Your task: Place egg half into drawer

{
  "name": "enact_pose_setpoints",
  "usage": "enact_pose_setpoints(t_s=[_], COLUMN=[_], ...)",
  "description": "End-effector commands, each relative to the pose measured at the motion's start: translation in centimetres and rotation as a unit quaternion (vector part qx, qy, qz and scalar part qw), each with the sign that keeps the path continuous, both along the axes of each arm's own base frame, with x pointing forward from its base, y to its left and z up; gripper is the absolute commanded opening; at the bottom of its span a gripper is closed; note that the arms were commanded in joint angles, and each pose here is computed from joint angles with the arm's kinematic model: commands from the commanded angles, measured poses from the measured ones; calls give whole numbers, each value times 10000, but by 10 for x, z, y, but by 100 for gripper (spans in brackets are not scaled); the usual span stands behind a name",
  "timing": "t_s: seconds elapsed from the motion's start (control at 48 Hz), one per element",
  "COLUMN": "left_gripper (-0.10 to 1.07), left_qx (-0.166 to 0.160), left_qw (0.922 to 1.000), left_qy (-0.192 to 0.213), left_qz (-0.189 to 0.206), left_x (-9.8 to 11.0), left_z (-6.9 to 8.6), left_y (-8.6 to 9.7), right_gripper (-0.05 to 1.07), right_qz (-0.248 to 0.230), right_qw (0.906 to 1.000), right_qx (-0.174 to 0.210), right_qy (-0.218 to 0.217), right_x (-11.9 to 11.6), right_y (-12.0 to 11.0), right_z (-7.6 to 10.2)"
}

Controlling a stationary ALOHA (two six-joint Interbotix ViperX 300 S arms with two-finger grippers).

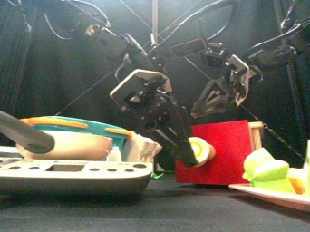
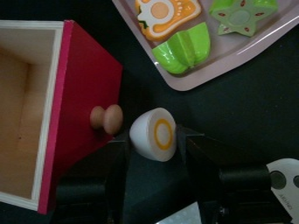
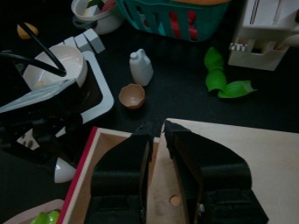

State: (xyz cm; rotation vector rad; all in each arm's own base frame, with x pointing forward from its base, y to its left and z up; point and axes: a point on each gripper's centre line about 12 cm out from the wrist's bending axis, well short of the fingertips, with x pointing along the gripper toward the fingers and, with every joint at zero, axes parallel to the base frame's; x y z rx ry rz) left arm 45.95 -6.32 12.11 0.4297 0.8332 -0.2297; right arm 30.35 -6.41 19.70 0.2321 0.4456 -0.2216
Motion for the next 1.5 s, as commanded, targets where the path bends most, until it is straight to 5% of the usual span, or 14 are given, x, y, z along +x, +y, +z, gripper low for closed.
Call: enact_pose_setpoints(t_s=[0.0,0.312,0.438,0.604,0.917,1.292,1.479], left_gripper=[67,67,67,67,67,74,85], left_qx=[-159,-599,-788,-1024,-1554,-1552,-1611], left_qw=[9993,9916,9808,9678,9504,9567,9546], left_qy=[-345,-1145,-1781,-2296,-2468,-2098,-2086], left_qz=[60,101,-5,106,1083,1290,1387], left_x=[4,2,5,13,26,28,28], left_z=[27,77,100,109,95,65,63], left_y=[-1,-5,-5,7,55,63,66], right_gripper=[61,61,61,61,61,61,61], right_qz=[-1,-10,-14,-19,-24,-47,-45], right_qw=[9998,9998,9998,9998,9997,9998,9997], right_qx=[-45,-49,-45,-32,-43,-40,-48], right_qy=[-217,-193,-202,-212,-226,-188,-225], right_x=[5,4,5,3,2,-2,-4], right_y=[-2,-2,-2,-2,-2,-2,-2], right_z=[13,13,13,14,14,13,15])
